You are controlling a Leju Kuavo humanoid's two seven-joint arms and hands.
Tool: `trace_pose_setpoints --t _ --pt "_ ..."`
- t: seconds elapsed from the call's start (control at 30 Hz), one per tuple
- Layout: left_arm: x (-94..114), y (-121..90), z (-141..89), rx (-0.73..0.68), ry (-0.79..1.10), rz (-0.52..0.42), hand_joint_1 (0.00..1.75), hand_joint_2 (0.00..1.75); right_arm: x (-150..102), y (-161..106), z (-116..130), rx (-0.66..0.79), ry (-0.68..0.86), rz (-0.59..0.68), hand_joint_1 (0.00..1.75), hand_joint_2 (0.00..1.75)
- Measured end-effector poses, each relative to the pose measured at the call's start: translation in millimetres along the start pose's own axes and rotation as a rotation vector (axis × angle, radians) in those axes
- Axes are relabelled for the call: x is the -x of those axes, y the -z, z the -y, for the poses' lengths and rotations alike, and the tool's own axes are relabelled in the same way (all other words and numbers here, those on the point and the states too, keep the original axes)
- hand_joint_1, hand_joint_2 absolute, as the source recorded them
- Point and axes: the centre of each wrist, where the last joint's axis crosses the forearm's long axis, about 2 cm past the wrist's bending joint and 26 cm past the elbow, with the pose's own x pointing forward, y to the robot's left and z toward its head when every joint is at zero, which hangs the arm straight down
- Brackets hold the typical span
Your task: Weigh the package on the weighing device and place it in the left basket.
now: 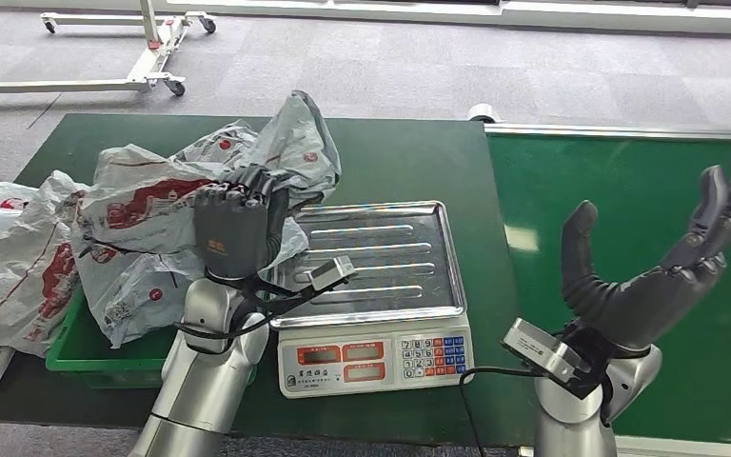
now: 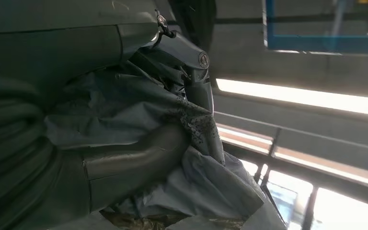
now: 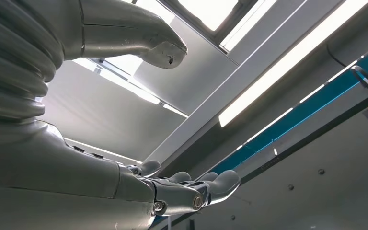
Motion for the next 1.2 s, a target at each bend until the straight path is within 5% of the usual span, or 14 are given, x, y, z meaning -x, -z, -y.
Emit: trace_pose_setpoints --t 0.23,0.33,0.6,0.73,0.9,1.03,1.2 --pt "60 11 -31 -0.108 0.167 -0.262 1.75 1.75 2 0 3 0.005 -0.013 -0.001 0.0 1.75" --pt "71 15 -17 -0.063 0.191 -0.412 1.75 1.75 3 1 6 0.016 -0.019 -0.003 0.0 1.75" --pt "104 -12 34 0.28 0.188 -0.451 1.75 1.75 3 3 12 0.039 -0.021 -0.009 0.0 1.75" --pt "125 -27 49 0.414 0.203 -0.529 0.04 1.75 4 3 12 0.04 -0.022 -0.012 0.0 1.75" --pt "141 -46 59 0.543 0.194 -0.652 0.0 1.75 4 3 12 0.042 -0.022 -0.013 0.0 1.75" --pt "148 -52 60 0.565 0.185 -0.714 0.0 0.0 4 3 12 0.041 -0.023 -0.013 0.0 1.75" --pt "151 -53 58 0.471 0.115 -0.722 0.0 0.0 5 2 13 0.04 -0.026 -0.016 0.0 1.75"
